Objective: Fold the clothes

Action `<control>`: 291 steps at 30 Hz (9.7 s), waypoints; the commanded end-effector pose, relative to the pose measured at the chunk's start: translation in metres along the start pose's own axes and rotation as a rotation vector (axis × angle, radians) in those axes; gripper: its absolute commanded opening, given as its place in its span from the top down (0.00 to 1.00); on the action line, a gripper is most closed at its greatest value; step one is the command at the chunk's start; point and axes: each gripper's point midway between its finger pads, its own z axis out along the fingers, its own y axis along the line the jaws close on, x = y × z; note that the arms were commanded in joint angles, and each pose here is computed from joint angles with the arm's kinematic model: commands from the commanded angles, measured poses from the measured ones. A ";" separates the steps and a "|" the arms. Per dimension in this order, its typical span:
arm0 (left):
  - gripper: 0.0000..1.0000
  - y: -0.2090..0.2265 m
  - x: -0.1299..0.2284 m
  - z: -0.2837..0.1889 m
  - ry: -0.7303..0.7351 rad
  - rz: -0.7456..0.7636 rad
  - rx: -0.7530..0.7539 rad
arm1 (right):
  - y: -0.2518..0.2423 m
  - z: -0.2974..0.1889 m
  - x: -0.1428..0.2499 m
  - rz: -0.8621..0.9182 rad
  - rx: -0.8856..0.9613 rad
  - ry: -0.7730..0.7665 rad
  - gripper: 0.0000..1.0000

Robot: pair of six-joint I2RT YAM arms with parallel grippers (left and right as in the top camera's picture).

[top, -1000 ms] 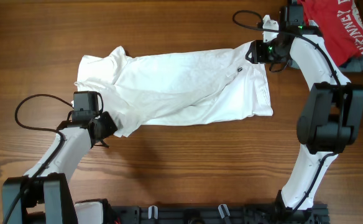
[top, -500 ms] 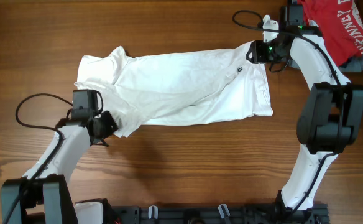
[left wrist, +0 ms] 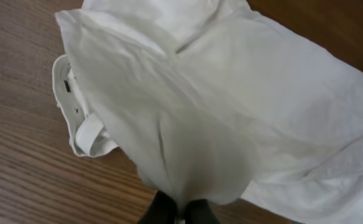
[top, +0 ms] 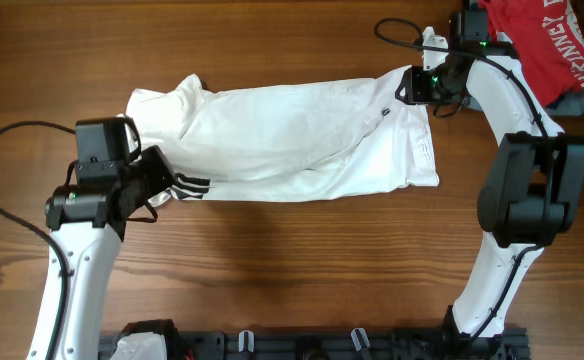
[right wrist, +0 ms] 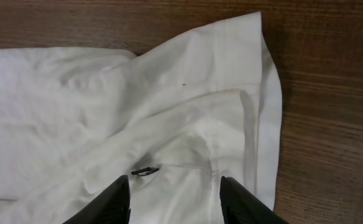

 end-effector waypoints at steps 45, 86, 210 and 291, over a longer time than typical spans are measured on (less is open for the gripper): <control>0.96 -0.004 -0.003 -0.005 -0.011 0.004 0.015 | -0.035 0.056 -0.018 -0.067 0.112 -0.071 0.68; 0.96 -0.027 -0.041 -0.042 -0.175 0.023 0.097 | 0.015 -0.139 -0.037 0.011 0.107 -0.241 0.96; 0.96 -0.046 -0.007 -0.105 0.081 -0.124 0.142 | 0.042 -0.162 0.011 0.033 0.121 -0.102 0.96; 0.96 0.044 0.037 0.081 0.418 -0.215 -0.183 | -0.025 -0.015 0.225 0.317 0.340 0.325 0.60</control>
